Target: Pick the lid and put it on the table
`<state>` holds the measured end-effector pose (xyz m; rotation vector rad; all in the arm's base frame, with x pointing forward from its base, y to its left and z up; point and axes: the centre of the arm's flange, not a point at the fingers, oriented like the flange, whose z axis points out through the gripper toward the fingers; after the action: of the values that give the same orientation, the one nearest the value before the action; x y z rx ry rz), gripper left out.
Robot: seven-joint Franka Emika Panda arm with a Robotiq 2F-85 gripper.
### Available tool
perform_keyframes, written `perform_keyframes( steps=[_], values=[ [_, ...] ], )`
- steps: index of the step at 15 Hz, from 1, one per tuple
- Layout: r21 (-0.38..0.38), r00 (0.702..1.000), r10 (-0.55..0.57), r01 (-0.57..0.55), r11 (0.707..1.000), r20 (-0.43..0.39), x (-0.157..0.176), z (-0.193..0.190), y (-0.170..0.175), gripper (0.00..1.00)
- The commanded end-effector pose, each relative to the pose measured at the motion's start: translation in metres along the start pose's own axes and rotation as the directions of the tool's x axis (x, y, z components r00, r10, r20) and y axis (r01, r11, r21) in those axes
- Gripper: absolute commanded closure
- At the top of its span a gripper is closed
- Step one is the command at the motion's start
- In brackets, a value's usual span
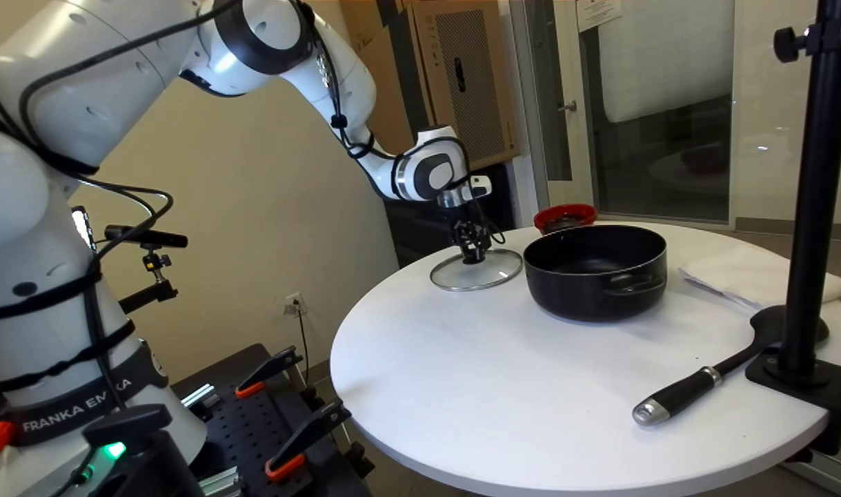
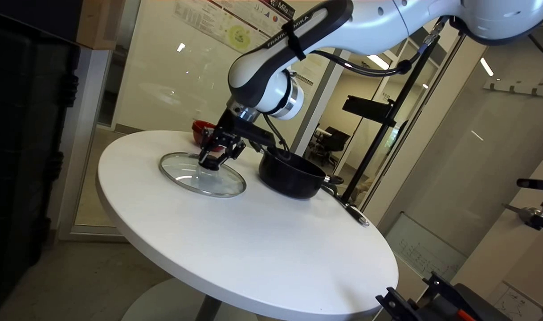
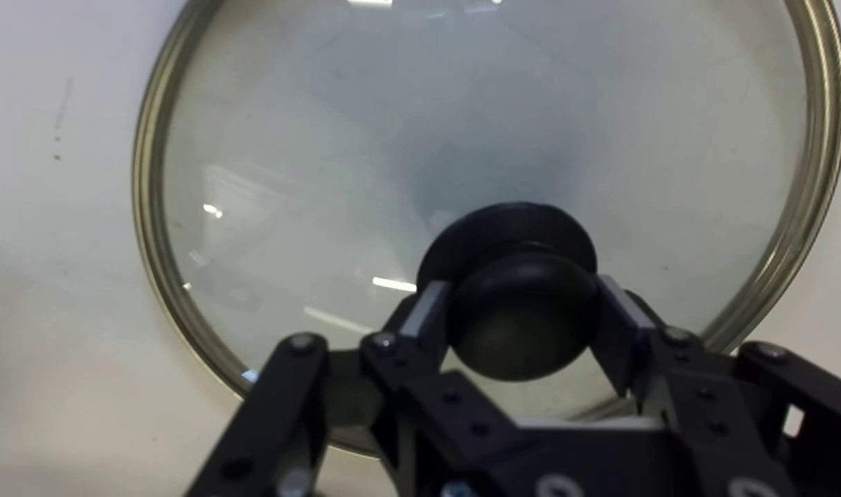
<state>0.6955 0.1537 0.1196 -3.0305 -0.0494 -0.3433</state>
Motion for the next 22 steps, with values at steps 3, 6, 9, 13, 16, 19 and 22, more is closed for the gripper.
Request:
perform_keyframes(
  steps=[3,6,9,13,16,19,22],
  values=[
    [-0.033,1.0,-0.017,0.017,0.999,-0.006,0.011,0.001,-0.011,0.73],
    [-0.02,1.0,-0.026,0.026,0.999,-0.002,0.02,-0.011,-0.023,0.73],
    [0.0,1.0,-0.024,0.024,1.0,-0.013,0.037,-0.027,-0.037,0.73],
    [0.016,0.999,-0.018,0.019,1.0,-0.031,0.061,-0.05,-0.053,0.73],
    [0.022,1.0,-0.012,0.013,1.0,-0.013,0.085,-0.071,-0.056,0.73],
    [0.022,1.0,0.002,-0.002,1.0,-0.007,0.117,-0.101,-0.059,0.73],
    [0.04,0.999,0.031,-0.029,0.999,-0.034,0.151,-0.148,-0.061,0.73]
  ],
)
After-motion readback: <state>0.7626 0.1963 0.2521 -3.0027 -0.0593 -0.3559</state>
